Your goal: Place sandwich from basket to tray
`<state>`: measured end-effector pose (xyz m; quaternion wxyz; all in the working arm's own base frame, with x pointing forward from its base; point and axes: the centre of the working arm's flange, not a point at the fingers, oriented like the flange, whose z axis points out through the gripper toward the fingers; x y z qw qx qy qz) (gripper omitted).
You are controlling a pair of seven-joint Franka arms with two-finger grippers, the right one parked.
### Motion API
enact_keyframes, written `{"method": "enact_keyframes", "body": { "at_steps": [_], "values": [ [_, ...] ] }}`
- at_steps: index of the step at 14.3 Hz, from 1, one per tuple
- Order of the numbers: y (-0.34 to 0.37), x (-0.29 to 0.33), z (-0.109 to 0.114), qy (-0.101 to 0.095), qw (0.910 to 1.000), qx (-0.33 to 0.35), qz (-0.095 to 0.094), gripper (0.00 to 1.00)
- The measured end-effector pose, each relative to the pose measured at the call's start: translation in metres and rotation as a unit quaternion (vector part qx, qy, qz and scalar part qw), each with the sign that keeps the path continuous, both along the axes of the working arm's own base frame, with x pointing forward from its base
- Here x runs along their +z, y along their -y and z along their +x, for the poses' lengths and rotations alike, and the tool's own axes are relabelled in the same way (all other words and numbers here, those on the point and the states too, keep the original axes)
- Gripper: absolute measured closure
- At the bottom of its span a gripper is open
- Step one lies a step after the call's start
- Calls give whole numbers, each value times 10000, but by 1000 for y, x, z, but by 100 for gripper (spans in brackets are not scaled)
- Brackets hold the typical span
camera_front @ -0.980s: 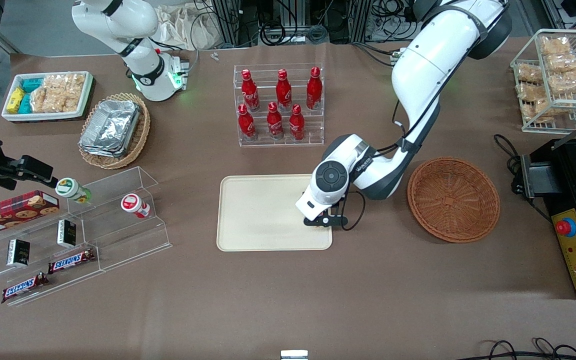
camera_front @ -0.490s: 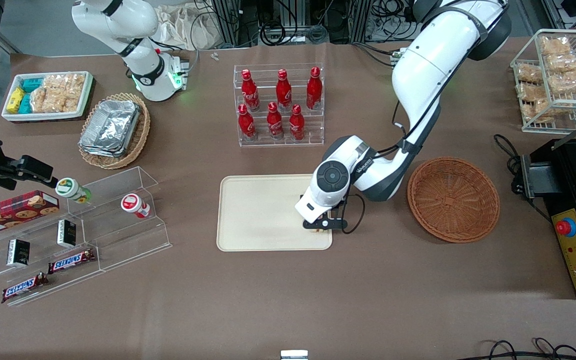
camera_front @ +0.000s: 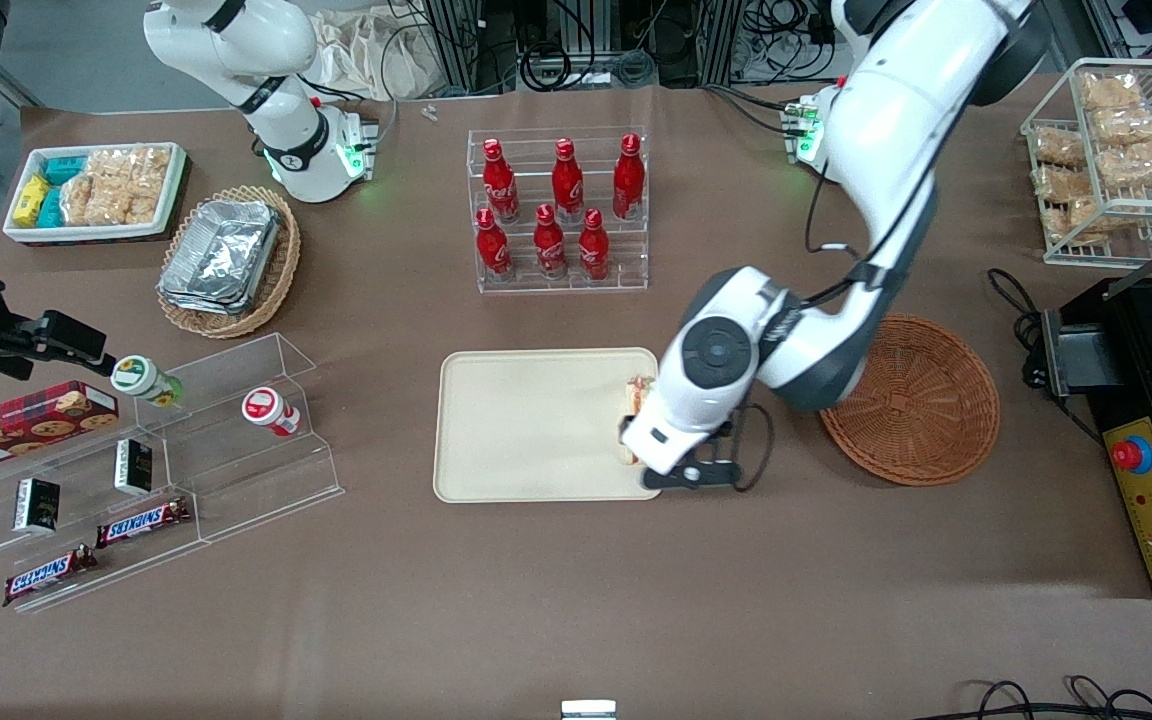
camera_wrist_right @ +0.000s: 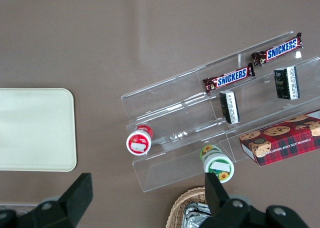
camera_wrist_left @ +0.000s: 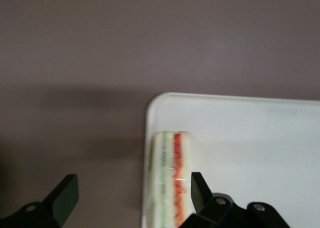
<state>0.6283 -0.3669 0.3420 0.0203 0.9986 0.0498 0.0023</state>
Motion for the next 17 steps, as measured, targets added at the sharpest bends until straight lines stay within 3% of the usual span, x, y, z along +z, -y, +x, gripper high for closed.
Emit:
{"method": "enact_keyframes", "body": {
  "at_steps": [3, 6, 7, 12, 14, 17],
  "values": [
    [-58, 77, 13, 160, 9990, 385, 164, 0],
    [-121, 144, 21, 442, 9952, 853, 201, 0],
    [-140, 156, 22, 447, 9938, 990, 233, 0],
    [-218, 158, 35, 286, 9909, 1231, 453, 0],
    [-247, 158, 39, 205, 9929, 1091, 432, 0],
    [-291, 164, 32, -124, 9973, 497, 521, 0]
  ]
}}
